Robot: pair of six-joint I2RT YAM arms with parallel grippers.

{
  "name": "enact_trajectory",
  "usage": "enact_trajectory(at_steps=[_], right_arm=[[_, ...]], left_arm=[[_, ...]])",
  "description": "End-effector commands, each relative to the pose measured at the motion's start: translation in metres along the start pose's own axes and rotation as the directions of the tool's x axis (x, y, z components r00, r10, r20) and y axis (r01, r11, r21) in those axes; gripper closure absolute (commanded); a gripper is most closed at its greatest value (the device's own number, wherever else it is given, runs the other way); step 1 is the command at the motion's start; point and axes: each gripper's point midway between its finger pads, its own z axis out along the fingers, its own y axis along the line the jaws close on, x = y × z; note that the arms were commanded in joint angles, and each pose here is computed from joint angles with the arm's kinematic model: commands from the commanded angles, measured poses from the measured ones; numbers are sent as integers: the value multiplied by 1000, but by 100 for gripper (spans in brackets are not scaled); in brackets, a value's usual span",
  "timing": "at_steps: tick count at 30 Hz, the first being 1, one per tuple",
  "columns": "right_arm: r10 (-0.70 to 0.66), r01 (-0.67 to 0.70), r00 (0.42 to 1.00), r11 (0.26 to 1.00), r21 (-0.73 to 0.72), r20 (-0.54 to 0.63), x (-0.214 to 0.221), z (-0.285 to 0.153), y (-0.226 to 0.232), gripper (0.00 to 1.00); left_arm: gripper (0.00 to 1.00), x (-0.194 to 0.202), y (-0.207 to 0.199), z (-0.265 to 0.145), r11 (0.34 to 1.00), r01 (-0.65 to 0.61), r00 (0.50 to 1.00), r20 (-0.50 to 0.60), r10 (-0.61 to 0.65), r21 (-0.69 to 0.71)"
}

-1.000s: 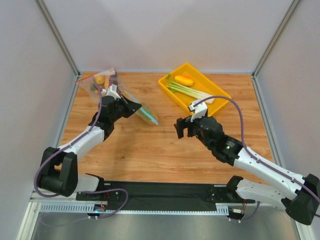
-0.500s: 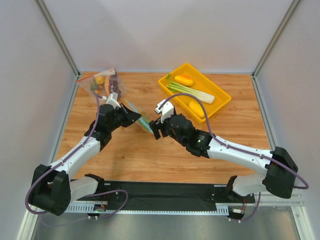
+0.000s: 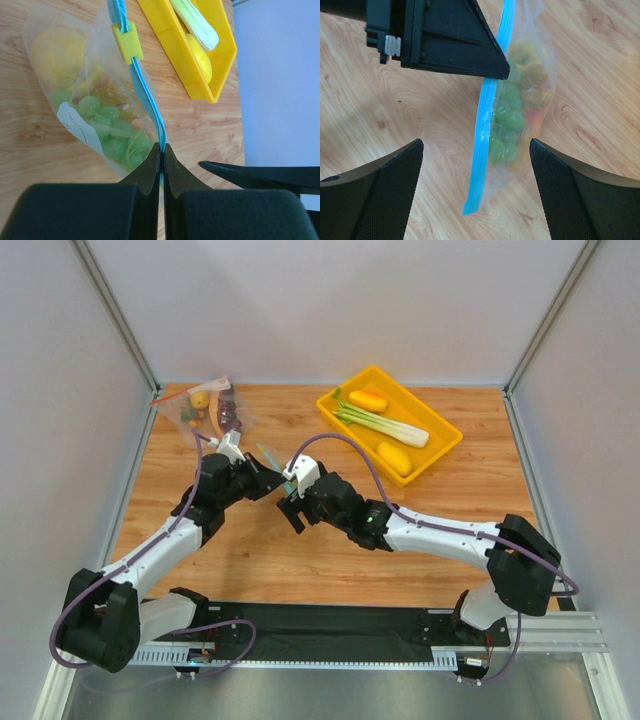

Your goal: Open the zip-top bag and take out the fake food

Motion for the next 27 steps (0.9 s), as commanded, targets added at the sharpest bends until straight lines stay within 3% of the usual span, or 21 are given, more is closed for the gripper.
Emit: enact_trajectory(at_steps=[1,6,7,9,10,12,13,15,16,18,21,27], right_arm=[[-23,23,998,1000,17,54,-21,11,0,18],[-32,31,999,999,42,32,-13,18,-3,36],[-33,32,999,998,46,26,-12,19,-4,47],[-35,34,999,998,55,19,-11,19,-6,59],[-35,34,999,997,65,16,-11,18,-8,74],[-44,43,999,996,75,8,-10,18,-10,86],[-45,45,999,996,82,8,-11,16,-13,100],[-40,40,999,995,88,4,-10,14,-19,100],[-29,28,999,997,66,15,-13,10,-18,100],[-6,5,1000,999,40,22,-14,5,-24,100],[43,-44,998,999,26,46,-19,-10,-42,100],[142,-127,985,982,-137,99,-31,-44,-51,100]], left_arm=[[100,1,-24,-7,995,7,1000,-7,-6,96],[100,3,-26,-12,994,-1,1000,-8,2,108],[100,5,-25,-12,994,-7,1000,-15,9,111],[100,9,-24,-11,993,-15,999,-34,19,118],[100,13,-25,-10,992,-15,998,-52,21,129],[100,15,-29,-9,985,-29,998,-58,40,169],[95,21,-29,-8,981,-33,995,-84,50,191],[82,20,-35,-6,968,-85,992,-74,105,238],[68,24,-34,-5,963,-101,988,-89,127,249],[57,24,-38,-4,946,-154,979,-83,185,286],[49,20,-46,-7,923,-203,972,-48,231,325],[36,10,-58,-20,868,-343,936,48,350,359]])
